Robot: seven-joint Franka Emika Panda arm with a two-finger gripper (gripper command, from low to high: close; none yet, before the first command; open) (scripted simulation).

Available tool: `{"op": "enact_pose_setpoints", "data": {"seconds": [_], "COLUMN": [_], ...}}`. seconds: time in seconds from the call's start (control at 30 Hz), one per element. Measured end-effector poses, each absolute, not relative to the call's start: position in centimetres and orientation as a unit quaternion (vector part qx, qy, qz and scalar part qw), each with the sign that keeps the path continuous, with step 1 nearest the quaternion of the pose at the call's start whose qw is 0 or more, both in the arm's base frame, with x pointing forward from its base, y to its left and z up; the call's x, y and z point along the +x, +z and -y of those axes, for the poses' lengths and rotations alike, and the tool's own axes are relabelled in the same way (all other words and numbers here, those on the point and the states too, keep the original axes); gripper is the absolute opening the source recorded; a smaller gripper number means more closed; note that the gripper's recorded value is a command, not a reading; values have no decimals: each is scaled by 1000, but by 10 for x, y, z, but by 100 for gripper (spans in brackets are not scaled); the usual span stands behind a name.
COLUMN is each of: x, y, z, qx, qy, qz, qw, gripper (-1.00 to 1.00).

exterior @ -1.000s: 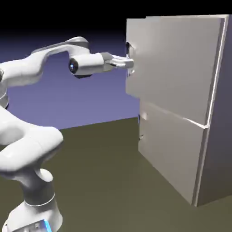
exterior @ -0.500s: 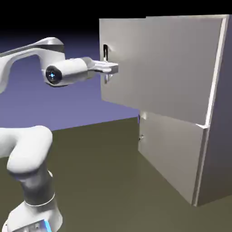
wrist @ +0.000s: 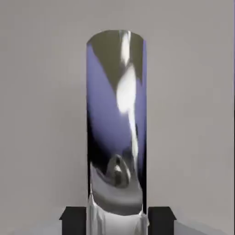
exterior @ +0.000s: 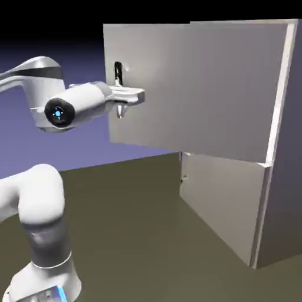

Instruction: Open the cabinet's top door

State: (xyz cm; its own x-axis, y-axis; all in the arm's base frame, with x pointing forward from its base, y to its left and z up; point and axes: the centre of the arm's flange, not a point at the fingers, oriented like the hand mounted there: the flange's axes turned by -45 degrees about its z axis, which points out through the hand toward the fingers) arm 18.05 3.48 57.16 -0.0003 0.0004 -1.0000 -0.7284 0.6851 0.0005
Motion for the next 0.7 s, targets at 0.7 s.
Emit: {"op": "enact_pose_setpoints", "data": {"seconds": [0.7], "x": [178], "y": [569], "z": [-35], "qx": [-261], "qy": [294], "qz": [-650], "qw": [650], "gripper": [-100]}}
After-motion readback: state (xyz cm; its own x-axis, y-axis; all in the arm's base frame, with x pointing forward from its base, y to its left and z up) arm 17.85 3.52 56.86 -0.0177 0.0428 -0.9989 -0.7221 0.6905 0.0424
